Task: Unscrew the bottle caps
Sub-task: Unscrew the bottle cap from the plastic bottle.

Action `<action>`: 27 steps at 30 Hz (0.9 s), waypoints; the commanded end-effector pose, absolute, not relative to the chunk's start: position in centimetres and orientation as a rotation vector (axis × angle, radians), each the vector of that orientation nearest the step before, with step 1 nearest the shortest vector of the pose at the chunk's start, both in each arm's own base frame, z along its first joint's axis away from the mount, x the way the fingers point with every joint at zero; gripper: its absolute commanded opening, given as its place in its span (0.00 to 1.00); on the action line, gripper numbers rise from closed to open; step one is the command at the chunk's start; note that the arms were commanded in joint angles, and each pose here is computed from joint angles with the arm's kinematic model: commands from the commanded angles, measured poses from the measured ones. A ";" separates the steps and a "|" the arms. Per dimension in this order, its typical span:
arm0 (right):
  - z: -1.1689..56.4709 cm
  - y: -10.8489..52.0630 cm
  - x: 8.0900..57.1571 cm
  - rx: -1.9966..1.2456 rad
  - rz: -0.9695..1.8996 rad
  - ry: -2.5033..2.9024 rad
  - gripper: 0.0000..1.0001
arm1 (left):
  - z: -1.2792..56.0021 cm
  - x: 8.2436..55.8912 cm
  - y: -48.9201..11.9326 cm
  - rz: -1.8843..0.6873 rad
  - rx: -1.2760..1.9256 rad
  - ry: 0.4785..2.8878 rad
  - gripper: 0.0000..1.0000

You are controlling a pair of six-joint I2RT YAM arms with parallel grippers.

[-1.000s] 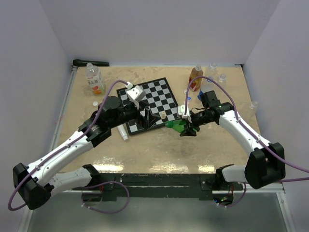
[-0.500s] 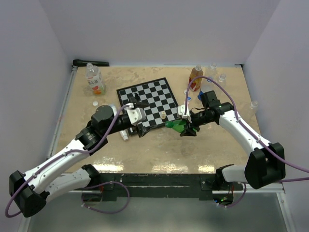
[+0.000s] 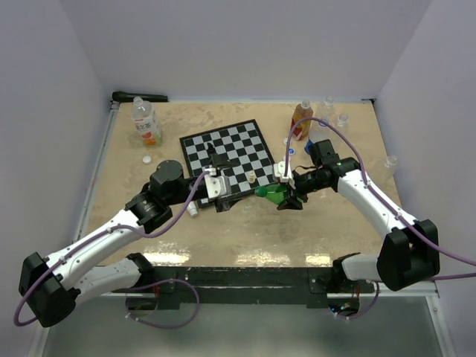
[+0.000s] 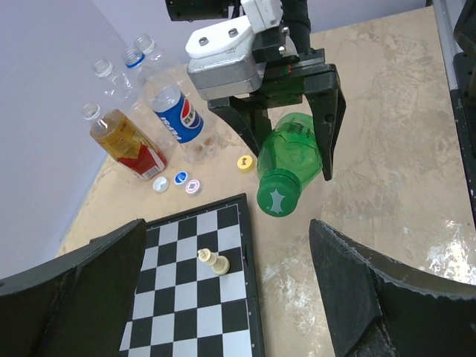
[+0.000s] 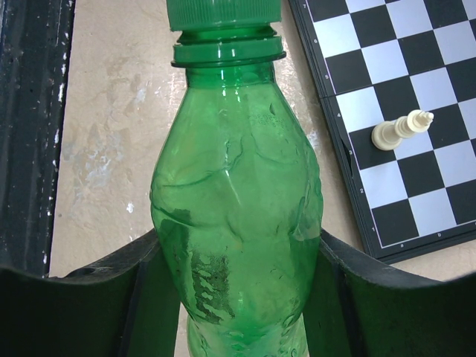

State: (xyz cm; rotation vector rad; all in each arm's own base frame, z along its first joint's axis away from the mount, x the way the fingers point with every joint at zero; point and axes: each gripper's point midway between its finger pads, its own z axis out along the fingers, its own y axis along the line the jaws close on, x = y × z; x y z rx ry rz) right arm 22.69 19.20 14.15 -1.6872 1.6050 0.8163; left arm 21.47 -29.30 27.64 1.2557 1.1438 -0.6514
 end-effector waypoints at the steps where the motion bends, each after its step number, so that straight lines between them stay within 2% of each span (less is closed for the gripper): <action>1: 14.7 19.3 22.8 -1.699 0.810 1.580 0.03 | 29.5 21.4 -30.2 -0.646 1.288 1.009 0.95; 27: 14.6 19.3 22.8 -1.702 0.811 1.583 0.03 | 26.8 21.2 -32.0 -0.735 1.343 0.999 0.95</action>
